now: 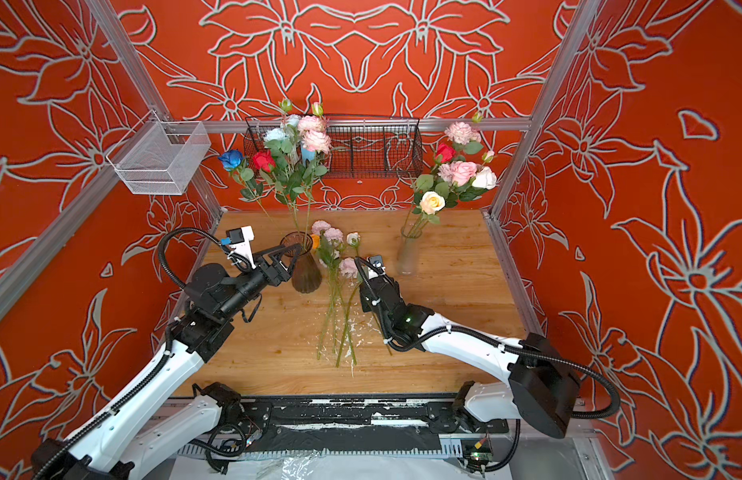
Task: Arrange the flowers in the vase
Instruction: 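Move the right gripper back to the bunch and close on the orange rose stem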
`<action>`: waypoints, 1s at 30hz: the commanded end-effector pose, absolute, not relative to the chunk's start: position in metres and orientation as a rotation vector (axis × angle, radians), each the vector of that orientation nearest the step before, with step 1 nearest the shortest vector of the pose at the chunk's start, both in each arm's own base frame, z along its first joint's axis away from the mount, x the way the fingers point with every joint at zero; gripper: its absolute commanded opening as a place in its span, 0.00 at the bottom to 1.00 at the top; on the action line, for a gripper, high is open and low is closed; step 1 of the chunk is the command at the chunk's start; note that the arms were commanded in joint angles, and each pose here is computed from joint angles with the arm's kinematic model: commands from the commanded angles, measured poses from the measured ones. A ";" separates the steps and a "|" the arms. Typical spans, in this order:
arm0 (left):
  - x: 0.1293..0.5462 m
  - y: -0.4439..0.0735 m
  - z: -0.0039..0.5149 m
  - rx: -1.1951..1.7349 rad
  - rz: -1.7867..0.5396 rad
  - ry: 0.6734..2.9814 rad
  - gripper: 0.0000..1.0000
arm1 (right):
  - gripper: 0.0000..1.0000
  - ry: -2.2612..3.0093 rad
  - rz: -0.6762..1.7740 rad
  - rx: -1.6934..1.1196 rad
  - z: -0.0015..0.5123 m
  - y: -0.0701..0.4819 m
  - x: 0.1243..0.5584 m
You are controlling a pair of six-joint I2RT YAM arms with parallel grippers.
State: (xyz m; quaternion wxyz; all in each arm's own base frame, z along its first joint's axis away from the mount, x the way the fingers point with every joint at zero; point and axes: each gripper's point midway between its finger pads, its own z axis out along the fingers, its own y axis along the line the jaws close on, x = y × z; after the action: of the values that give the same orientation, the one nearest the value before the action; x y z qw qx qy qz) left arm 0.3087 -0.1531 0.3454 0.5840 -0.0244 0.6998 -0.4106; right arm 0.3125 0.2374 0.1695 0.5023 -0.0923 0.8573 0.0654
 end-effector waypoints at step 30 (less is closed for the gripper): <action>0.321 -0.129 0.333 -0.264 -0.813 1.768 0.82 | 0.34 2.482 0.464 -0.498 0.077 0.323 0.350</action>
State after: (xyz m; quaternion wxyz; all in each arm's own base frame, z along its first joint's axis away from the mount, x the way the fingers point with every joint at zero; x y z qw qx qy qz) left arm 0.3262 -0.1333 0.3221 0.5405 -0.1085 0.7599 -0.3443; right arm 0.3505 0.2961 0.0669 0.2823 -0.1220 0.9407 0.1434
